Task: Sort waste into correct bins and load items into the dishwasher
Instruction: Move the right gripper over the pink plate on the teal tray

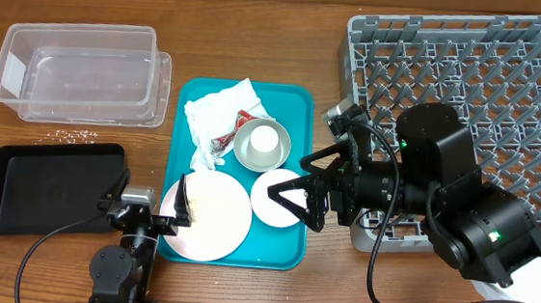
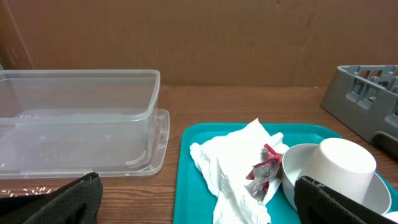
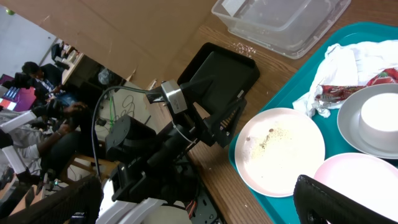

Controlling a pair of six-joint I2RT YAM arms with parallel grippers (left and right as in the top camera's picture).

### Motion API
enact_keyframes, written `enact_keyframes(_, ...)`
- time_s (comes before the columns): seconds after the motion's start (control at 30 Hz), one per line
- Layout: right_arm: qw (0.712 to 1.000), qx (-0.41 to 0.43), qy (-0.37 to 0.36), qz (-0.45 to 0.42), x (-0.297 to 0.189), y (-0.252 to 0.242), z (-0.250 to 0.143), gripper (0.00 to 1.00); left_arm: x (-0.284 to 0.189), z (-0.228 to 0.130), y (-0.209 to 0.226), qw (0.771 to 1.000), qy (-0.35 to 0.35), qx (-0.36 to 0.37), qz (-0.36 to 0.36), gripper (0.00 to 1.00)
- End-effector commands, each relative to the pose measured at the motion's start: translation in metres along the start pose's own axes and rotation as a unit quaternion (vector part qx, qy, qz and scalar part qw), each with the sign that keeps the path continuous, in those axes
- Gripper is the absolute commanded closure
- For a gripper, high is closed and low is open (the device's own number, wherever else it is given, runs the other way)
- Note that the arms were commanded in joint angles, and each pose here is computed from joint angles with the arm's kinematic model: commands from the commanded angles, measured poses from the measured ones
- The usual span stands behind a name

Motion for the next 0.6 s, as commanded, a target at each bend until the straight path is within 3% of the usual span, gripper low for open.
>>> enact_keyframes(0.0, 1.000, -0.008, -0.005, 0.009, -0.002, 0.007, 0.004, 0.00, 0.000, 0.000, 0.000, 1.000, -0.003, 0.013, -0.001, 0.00)
enact_keyframes(0.57, 1.000, 0.008, 0.011, 0.000, 0.011, -0.003, 0.008, 0.00, 0.000, 0.000, 0.000, 1.000, -0.003, 0.013, -0.001, 0.00)
Point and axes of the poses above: each gripper's point midway between its finger pads, its own x axis out along the fingers, its own y axis along the line the jaws close on, z = x × y, the point moved 10 cm from there along -x, back along the fingers, and after that the axes turned 11 degrees about x, right-handed, at the moved point
